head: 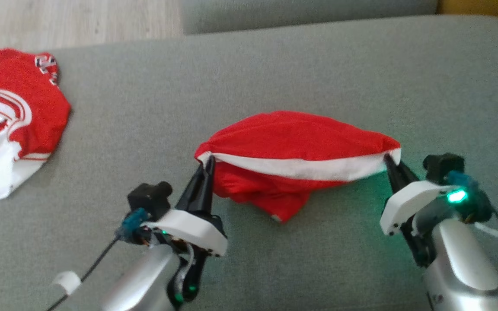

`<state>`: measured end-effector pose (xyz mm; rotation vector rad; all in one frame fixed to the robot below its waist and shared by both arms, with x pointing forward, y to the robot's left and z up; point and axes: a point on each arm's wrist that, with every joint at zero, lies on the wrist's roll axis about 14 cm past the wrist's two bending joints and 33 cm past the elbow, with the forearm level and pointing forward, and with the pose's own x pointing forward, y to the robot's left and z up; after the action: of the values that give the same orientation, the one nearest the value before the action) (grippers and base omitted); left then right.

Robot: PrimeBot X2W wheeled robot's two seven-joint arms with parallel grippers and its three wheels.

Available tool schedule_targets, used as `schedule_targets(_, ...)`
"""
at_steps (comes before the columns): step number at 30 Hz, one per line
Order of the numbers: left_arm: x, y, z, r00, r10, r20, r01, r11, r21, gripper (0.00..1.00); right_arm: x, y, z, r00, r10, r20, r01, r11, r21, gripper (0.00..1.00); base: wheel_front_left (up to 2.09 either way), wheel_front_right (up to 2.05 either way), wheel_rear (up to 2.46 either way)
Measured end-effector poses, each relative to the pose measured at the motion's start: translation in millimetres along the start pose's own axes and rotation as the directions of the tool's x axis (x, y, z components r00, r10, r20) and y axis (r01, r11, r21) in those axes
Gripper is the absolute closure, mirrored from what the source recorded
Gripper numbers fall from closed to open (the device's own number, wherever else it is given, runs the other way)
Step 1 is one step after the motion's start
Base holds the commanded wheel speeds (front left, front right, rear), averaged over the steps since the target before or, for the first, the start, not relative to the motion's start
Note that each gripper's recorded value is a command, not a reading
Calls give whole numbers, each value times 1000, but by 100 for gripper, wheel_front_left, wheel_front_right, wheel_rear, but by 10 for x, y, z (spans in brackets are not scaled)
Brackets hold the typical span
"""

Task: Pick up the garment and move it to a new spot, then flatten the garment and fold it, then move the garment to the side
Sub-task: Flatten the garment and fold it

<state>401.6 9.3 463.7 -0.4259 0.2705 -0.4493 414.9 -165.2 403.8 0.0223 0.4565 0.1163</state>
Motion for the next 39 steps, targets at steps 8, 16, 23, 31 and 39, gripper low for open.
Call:
schedule_targets(8, -225, -214, 888, 979, -100, 177, 66, 980, 186, 100, -481, 35, 1025, 957, 40, 287, -45, 999, 10, 100, 0, 0, 0)
schedule_targets(16, -709, -806, 1999, 885, -291, 364, 126, 901, 414, 100, -1355, 199, 2060, 817, 110, 566, -100, 994, -48, 100, 0, 0, 0)
schedule_targets(23, -1026, -1172, 2368, 844, -403, 354, 161, 820, 550, 100, -1906, 276, 2475, 725, 132, 676, -87, 991, -100, 100, 0, 0, 0)
schedule_targets(31, -672, -846, 2283, 912, -328, 246, 155, 831, 534, 100, -1468, 265, 2248, 825, 130, 550, -106, 991, -76, 100, 0, 0, 0)
schedule_targets(39, 213, -303, 2529, 943, -240, 229, 79, 832, 549, 100, -527, 161, 2763, 824, 117, 555, -72, 992, -101, 100, 0, 0, 0)
